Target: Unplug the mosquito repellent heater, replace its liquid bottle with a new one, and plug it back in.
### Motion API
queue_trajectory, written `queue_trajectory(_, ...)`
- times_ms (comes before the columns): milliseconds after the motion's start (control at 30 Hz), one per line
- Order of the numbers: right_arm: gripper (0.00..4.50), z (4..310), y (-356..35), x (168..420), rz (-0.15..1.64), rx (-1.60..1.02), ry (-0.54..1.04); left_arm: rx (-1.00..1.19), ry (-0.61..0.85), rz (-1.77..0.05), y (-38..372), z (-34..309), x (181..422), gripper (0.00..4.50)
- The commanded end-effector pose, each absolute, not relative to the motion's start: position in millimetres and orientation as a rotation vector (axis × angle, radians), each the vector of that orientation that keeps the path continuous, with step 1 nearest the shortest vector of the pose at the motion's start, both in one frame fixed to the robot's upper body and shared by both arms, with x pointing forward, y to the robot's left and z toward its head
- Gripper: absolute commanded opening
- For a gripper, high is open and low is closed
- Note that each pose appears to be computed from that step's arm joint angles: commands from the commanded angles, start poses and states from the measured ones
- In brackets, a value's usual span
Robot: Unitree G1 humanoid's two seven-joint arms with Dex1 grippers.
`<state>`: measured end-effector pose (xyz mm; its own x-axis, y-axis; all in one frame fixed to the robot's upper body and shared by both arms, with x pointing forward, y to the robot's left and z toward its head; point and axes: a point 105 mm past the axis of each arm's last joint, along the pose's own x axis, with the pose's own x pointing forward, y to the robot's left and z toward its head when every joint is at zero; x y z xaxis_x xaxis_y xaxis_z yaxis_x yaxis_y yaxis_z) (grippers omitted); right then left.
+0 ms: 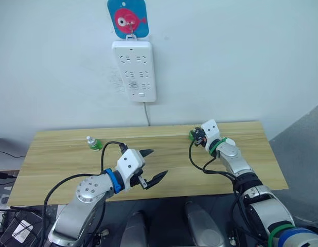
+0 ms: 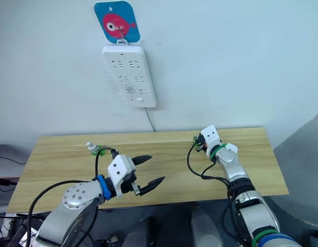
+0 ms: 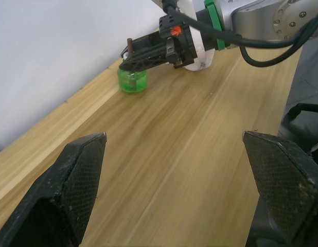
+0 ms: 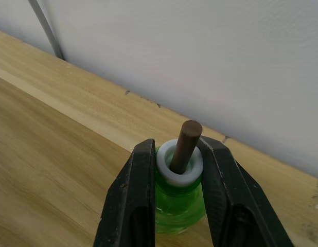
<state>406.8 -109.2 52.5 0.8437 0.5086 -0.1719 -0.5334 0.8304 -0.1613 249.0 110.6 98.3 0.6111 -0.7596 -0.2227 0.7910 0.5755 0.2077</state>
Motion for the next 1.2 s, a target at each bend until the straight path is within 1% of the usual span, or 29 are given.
queue_trajectory(33, 2.22, 68, -108, 409, 0.568, -0.147, 0.060, 0.322, 0.060, -0.865, 114, 108, 252, 4.50)
queue_trajectory(200, 3.98, 88, -117, 407, 0.558, -0.115, -0.015, 0.309, 0.049, -0.798, 122, 106, 259, 4.50)
queue_trajectory(233, 4.42, 96, -120, 404, 0.572, -0.132, -0.040, 0.288, 0.053, -0.777, 126, 105, 260, 4.50)
queue_trajectory(333, 4.47, 116, -120, 386, 0.667, -0.221, -0.105, 0.232, 0.070, -0.734, 138, 99, 260, 4.50)
queue_trajectory(467, 4.47, 131, -99, 333, 1.006, -0.433, -0.123, 0.082, 0.109, -0.530, 172, 84, 263, 4.50)
queue_trajectory(567, 4.47, 138, -91, 306, 1.145, -0.518, -0.115, 0.115, 0.107, -0.444, 193, 73, 260, 4.50)
queue_trajectory(667, 4.47, 142, -87, 288, 1.248, -0.494, -0.009, 0.167, 0.121, -0.359, 213, 61, 256, 4.50)
queue_trajectory(700, 4.47, 144, -86, 285, 1.263, -0.485, 0.016, 0.181, 0.120, -0.334, 218, 59, 255, 4.50)
queue_trajectory(833, 4.47, 157, -71, 288, 1.243, -0.475, 0.026, 0.231, 0.098, -0.243, 238, 55, 262, 4.50)
queue_trajectory(967, 4.47, 158, -60, 285, 1.243, -0.447, 0.058, 0.223, 0.106, -0.169, 258, 55, 276, 4.50)
queue_trajectory(1133, 4.47, 157, -52, 285, 1.211, -0.453, 0.093, 0.149, 0.105, -0.006, 296, 56, 294, 4.50)
queue_trajectory(1200, 4.47, 161, -51, 284, 1.197, -0.439, 0.098, 0.124, 0.102, 0.015, 302, 57, 300, 4.50)
